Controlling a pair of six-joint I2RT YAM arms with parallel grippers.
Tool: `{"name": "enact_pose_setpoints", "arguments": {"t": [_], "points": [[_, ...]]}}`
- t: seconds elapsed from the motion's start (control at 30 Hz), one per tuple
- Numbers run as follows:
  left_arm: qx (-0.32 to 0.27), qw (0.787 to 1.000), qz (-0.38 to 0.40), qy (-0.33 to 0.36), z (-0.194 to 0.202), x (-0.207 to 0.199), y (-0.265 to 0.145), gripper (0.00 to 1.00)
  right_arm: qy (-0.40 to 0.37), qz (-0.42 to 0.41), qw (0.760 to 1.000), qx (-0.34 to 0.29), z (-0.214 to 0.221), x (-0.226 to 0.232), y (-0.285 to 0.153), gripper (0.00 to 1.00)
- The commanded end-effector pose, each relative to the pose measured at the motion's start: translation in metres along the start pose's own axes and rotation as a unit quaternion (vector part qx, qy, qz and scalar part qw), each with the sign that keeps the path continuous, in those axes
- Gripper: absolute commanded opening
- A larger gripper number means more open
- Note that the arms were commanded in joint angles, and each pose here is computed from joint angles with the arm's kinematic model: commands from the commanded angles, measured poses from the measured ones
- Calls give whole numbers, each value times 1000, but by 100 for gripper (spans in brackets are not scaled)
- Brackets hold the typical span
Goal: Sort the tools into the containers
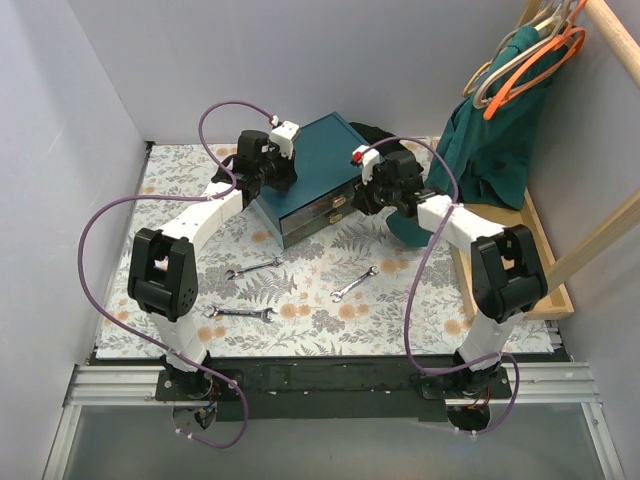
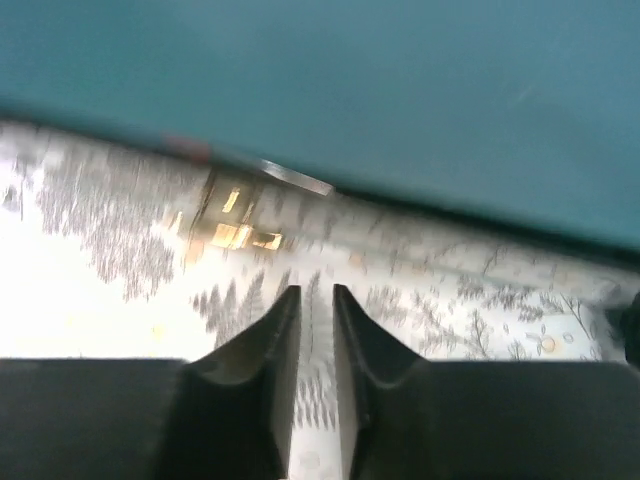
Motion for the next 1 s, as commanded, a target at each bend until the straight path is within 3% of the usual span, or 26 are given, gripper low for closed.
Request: {"name": "enact_pose_setpoints", "arguments": {"t": [0.0,0.07,0.13,0.17,0.27,0.33,0.47,0.67,0.97], "points": [[2,1000,-1,-2,-6,-7,-19,0,-152,-66,985,-50,-16,17,-39,40],[0,1000,0,-2,-7,-7,-20,0,-190,-96,977,-28,10,27,-46,45],[-2,1000,2,-2,-9,-8,-21,0,-282,-132,949,-39,19,38,-58,48],[-3,1000,4,-4,-9,-9,-21,0,-301,-151,941,-30,42,45,-59,54],[-2,1000,3,-7,-8,-8,-20,0,-410,-162,895,-63,58,56,-60,64],[-3,1000,1,-7,-8,-9,-22,0,-479,-143,862,-84,55,55,-51,65],[-2,1000,0,-8,-6,-9,-27,0,-530,-139,831,-95,53,55,-25,65],[10,1000,-3,-11,6,-10,-31,0,-578,-115,800,-113,47,42,4,64],[15,1000,-6,-12,13,-10,-36,0,-601,-87,786,-112,36,31,30,64]]}}
Point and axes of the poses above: each gripper's point midway between its finger pads, its own y axis out along the fingers, its own x axis along the line the jaws close on, z = x × y, the point moved 6 cm from there along -y, back along the fingers, and after that the axes turned 3 degrees about -y, right-handed, at the moved point
